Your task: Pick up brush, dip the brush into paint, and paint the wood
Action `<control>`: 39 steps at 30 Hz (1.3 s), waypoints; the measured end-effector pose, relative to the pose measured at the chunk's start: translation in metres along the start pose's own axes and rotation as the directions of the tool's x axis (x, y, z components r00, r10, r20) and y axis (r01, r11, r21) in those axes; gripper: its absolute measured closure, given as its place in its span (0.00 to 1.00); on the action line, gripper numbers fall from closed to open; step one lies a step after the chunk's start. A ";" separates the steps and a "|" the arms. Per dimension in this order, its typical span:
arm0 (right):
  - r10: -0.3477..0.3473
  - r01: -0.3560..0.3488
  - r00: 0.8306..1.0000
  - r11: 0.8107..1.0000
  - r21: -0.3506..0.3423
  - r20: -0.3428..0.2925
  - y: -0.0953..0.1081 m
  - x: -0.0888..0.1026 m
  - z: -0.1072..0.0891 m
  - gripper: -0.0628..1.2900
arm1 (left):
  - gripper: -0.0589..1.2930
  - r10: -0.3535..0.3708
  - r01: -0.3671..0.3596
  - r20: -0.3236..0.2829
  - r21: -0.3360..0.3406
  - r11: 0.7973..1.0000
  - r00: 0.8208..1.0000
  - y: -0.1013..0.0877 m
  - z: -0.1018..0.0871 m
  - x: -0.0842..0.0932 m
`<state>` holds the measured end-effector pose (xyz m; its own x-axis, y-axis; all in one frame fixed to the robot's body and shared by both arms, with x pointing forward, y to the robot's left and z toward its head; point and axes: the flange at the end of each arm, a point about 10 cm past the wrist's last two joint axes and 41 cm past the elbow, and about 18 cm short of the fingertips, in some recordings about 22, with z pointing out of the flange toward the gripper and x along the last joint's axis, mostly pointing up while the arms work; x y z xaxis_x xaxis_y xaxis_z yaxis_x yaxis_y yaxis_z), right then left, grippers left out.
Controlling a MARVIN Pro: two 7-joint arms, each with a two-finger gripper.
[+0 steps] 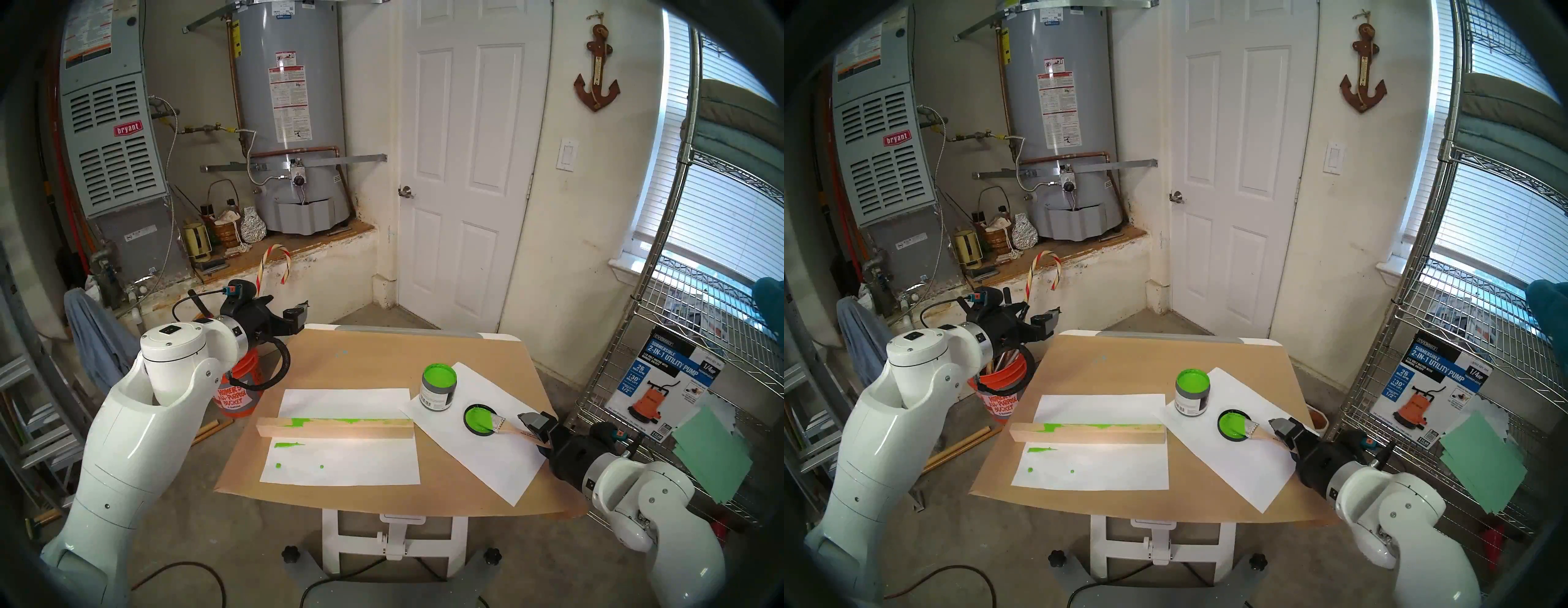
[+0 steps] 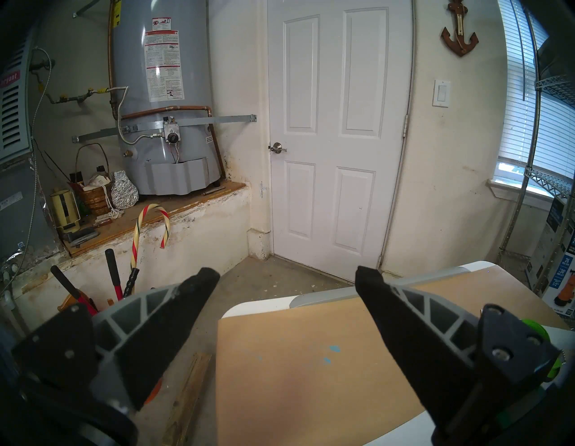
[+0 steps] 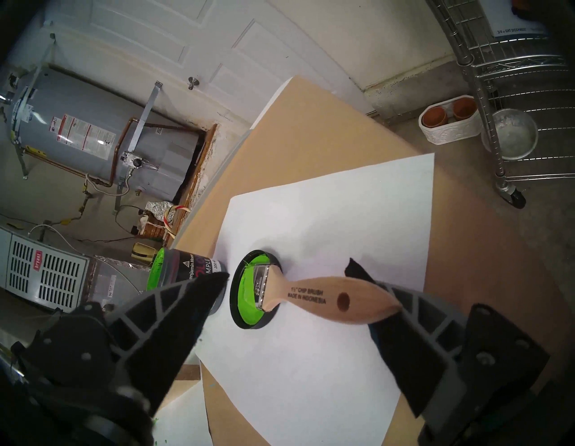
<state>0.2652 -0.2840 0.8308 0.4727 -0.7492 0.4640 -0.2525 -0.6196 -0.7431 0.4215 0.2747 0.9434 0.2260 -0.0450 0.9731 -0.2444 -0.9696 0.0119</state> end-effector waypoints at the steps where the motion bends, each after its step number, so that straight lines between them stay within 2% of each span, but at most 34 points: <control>1: 0.000 0.000 1.000 1.000 0.000 -0.001 0.000 0.000 0.000 0.12 | 0.03 0.000 0.000 0.000 0.000 1.000 1.000 0.000 0.000 0.000; 8: 0.004 -0.004 1.000 1.000 -0.001 -0.005 0.000 0.001 0.000 0.27 | 0.03 0.000 0.000 0.000 0.000 1.000 1.000 0.000 0.000 0.000; 15: 0.007 -0.007 1.000 1.000 -0.001 -0.008 0.001 0.002 -0.001 0.28 | 0.03 0.000 0.000 0.000 0.000 1.000 1.000 0.000 0.000 0.000; 19: 0.008 -0.008 1.000 1.000 -0.001 -0.008 0.001 0.002 -0.001 0.42 | 0.03 0.000 0.000 0.000 0.000 1.000 1.000 0.000 0.000 0.000; 20: 0.008 -0.008 1.000 1.000 -0.001 -0.008 0.001 0.002 -0.001 0.55 | 0.03 0.000 0.000 0.000 0.000 1.000 1.000 0.000 0.000 0.000; 21: 0.008 -0.008 1.000 1.000 -0.001 -0.008 0.001 0.002 -0.001 0.59 | 0.03 0.000 0.000 0.000 0.000 1.000 1.000 0.000 0.000 0.000; 29: 0.003 -0.003 1.000 1.000 0.012 -0.012 -0.001 0.002 -0.001 0.61 | 0.03 0.000 0.000 0.000 0.000 1.000 1.000 0.000 0.000 0.000; 32: -0.005 0.005 1.000 1.000 0.022 -0.017 -0.003 0.003 -0.001 0.70 | 0.03 0.000 0.000 0.000 0.000 1.000 1.000 0.000 0.000 0.000; 34: -0.009 0.010 1.000 1.000 0.030 -0.021 -0.004 0.003 -0.001 0.88 | 0.03 0.000 0.000 0.000 0.000 1.000 1.000 0.000 0.000 0.000; 36: -0.013 0.013 1.000 0.999 0.036 -0.024 -0.005 0.002 -0.001 0.92 | 0.03 0.000 0.000 0.000 0.000 1.000 1.000 0.000 0.000 0.000; 39: -0.015 0.016 1.000 0.999 0.050 -0.025 -0.005 0.002 -0.002 0.93 | 0.03 0.000 0.000 0.000 0.000 1.000 1.000 0.000 0.000 0.000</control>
<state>0.2662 -0.2826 0.8366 0.4551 -0.7456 0.4868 -0.2026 -0.6190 -0.7588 0.4215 0.2747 0.9434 0.2260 -0.0451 0.9731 -0.2444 -0.9696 0.0119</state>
